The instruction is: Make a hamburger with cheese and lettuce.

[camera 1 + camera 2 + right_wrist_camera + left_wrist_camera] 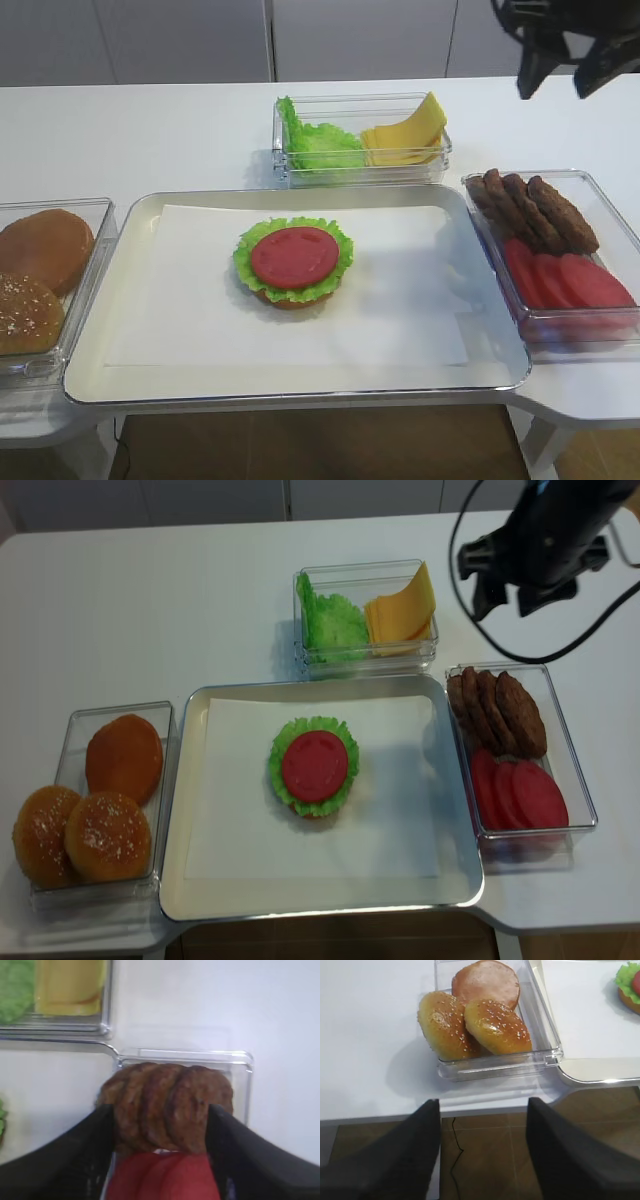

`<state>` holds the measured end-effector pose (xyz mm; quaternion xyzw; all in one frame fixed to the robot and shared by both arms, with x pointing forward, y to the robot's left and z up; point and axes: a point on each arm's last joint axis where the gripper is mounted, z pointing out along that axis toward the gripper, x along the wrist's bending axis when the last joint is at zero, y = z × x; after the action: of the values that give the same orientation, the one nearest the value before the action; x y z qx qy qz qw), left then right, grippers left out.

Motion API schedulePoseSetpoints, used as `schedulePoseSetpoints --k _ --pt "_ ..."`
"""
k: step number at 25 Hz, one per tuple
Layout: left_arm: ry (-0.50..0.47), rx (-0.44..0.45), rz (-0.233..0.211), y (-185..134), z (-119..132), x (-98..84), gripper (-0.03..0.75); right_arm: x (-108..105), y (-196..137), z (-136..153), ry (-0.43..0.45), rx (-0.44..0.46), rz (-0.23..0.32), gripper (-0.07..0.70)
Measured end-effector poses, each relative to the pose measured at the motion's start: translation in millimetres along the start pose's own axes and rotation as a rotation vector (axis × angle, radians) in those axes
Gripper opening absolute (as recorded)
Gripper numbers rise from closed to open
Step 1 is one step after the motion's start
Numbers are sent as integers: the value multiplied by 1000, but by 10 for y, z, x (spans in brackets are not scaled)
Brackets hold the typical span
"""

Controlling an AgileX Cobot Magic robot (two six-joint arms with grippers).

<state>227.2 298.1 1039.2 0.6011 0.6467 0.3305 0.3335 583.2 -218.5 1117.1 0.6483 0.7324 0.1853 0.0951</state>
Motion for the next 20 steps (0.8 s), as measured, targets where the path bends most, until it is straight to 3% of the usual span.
schedulePoseSetpoints --k 5,14,20 --pt "0 0 0 0 0 0 404 -278 -81 -282 -35 -20 71 449" --pt "0 0 0 0 0 0 404 -301 -693 -416 -48 38 119 449" --pt "0 0 0 0 0 0 404 -303 -1301 -655 -61 10 124 449"
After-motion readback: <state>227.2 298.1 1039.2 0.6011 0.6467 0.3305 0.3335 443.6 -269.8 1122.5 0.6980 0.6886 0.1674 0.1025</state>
